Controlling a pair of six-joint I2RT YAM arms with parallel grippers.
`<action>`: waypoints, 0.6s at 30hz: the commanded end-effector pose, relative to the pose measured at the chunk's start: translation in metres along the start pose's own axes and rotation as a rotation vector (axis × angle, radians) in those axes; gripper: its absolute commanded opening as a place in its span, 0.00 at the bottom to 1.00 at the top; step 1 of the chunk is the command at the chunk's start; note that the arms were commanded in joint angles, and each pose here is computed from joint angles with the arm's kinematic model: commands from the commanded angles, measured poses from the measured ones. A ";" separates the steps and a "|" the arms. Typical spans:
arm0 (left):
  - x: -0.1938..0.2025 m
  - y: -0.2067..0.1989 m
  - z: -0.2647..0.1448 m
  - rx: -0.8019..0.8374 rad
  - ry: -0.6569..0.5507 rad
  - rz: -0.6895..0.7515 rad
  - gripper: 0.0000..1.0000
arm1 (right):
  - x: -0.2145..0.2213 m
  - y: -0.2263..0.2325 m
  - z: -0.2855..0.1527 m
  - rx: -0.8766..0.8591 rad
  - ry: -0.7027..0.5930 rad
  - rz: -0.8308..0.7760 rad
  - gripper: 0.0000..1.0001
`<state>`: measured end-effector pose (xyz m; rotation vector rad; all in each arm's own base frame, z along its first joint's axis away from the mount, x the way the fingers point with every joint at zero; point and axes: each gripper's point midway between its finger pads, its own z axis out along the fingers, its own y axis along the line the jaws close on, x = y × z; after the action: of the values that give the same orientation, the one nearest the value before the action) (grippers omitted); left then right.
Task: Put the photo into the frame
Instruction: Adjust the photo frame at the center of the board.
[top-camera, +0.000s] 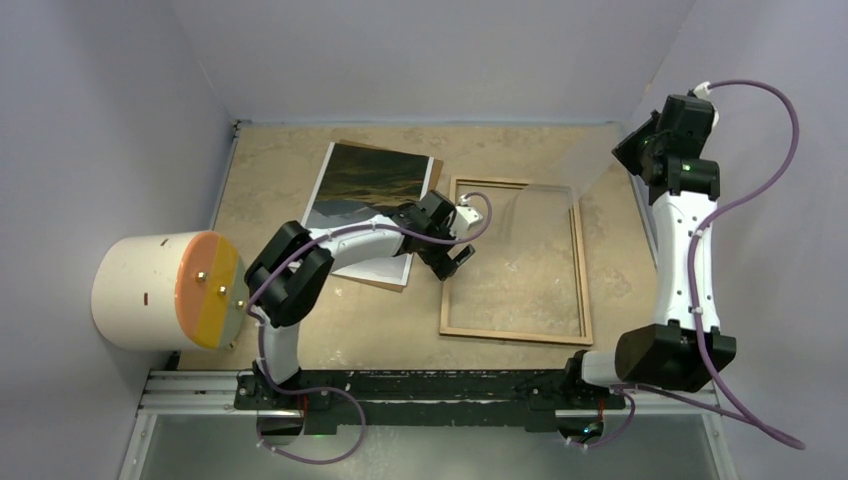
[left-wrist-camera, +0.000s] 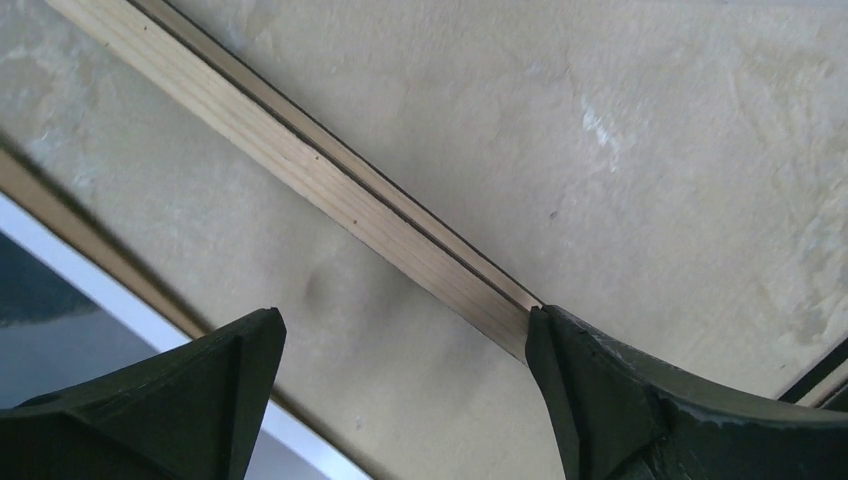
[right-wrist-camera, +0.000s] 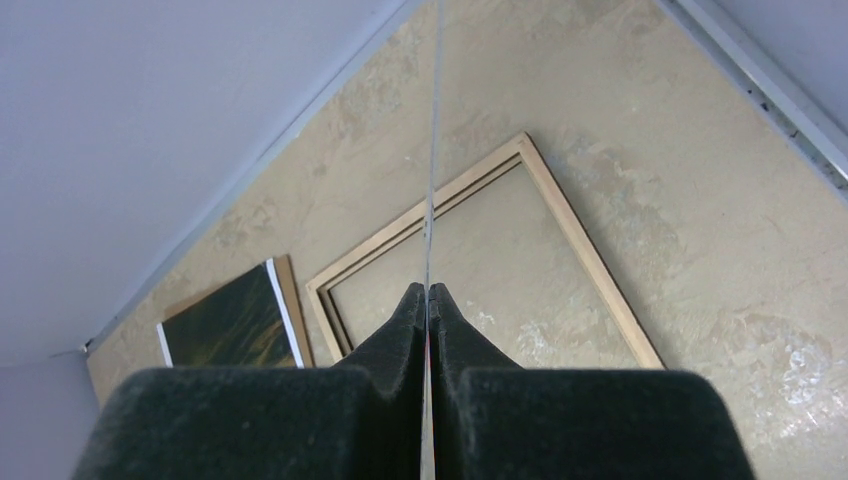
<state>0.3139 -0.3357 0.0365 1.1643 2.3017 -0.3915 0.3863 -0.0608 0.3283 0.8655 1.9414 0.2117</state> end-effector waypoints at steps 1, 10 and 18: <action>0.047 0.030 -0.013 -0.126 0.124 0.122 1.00 | 0.000 0.016 -0.003 -0.104 -0.016 -0.008 0.00; 0.059 0.035 -0.033 -0.122 0.129 0.233 1.00 | 0.022 0.019 0.000 -0.161 0.055 -0.006 0.00; 0.010 0.050 -0.083 -0.111 -0.007 0.217 1.00 | 0.022 0.044 -0.014 -0.281 0.100 -0.006 0.00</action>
<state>0.3112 -0.2740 0.0511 1.3599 2.1749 -0.1680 0.3894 -0.0300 0.3011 0.7870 2.0222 0.3948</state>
